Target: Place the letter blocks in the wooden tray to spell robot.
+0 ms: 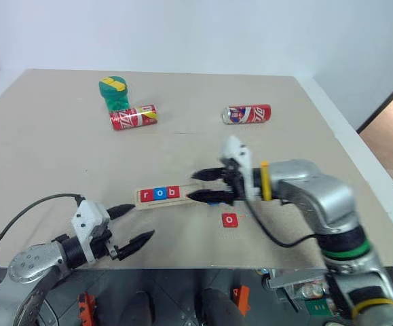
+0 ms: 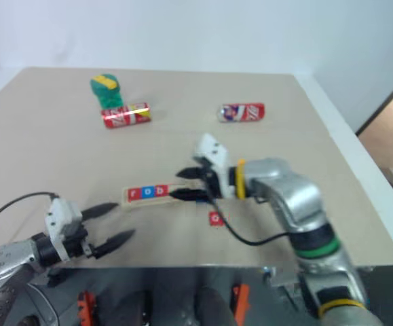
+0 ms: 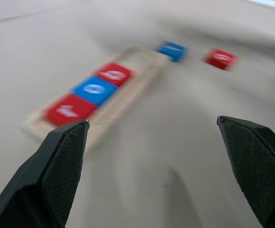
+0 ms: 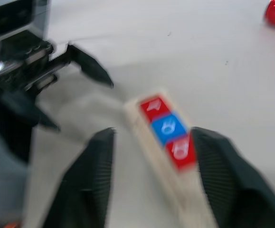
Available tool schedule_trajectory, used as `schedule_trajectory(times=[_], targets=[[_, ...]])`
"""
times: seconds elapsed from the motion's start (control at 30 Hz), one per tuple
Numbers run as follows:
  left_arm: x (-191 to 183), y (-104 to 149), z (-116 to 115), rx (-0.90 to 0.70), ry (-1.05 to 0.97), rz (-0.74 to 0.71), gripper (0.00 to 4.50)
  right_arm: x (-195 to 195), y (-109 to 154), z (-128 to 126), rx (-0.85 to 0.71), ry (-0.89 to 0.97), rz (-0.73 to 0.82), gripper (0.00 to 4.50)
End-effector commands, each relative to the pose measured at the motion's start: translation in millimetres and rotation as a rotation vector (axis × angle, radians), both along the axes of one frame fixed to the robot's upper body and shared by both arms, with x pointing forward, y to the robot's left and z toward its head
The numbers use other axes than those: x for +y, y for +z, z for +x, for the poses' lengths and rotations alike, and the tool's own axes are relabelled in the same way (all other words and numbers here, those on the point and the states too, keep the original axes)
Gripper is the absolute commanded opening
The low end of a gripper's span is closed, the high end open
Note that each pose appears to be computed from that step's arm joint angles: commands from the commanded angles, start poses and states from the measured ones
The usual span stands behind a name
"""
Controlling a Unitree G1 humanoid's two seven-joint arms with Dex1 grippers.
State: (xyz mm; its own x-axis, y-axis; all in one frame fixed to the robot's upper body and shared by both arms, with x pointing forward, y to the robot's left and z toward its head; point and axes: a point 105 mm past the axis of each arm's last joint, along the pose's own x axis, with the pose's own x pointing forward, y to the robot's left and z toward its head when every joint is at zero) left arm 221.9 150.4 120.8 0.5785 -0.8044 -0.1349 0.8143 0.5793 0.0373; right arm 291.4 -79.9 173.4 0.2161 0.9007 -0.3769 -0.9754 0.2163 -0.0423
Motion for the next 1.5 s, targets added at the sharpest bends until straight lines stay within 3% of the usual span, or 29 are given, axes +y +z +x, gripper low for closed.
schedule_trajectory(times=[0.03,0.07,0.43,0.47,0.67,0.7,0.73,0.9,1.0,1.13,1.23,1.37,1.5], targets=[[-17,12,-12,-0.008,-0.139,-0.001,4.50,-28,-21,-19,0.029,0.086,-0.076,4.30],[-19,12,-13,-0.004,-0.163,0.008,4.50,-34,-28,-22,0.026,0.102,-0.104,4.47],[-30,16,-12,-0.019,-0.233,0.038,4.50,-48,-71,5,-0.032,-0.038,-0.151,4.47],[-29,16,-11,-0.018,-0.226,0.041,4.50,-49,-74,5,-0.026,-0.050,-0.156,3.95],[-26,11,-13,-0.014,-0.186,0.047,4.50,-58,-91,-13,-0.009,-0.138,-0.157,2.00],[-26,11,-13,-0.014,-0.177,0.045,4.50,-59,-92,-16,-0.010,-0.165,-0.149,1.42],[-26,11,-13,-0.015,-0.172,0.044,4.50,-59,-92,-19,-0.015,-0.187,-0.143,1.26],[-27,9,-13,-0.011,-0.162,0.044,4.50,-55,-94,-32,-0.014,-0.240,-0.125,1.22],[-26,9,-9,-0.019,-0.146,0.040,4.50,-46,-83,-28,-0.052,-0.250,-0.081,1.22],[-26,14,1,-0.053,-0.114,0.018,4.50,-9,-21,8,-0.178,-0.154,0.046,1.22],[-25,15,5,-0.064,-0.100,0.017,4.50,12,0,23,-0.231,-0.038,0.052,1.22],[-26,15,8,-0.072,-0.095,0.017,4.50,32,3,38,-0.270,0.107,0.012,1.22],[-26,15,8,-0.082,-0.075,0.017,4.50,43,-13,49,-0.263,0.211,-0.041,1.22]])
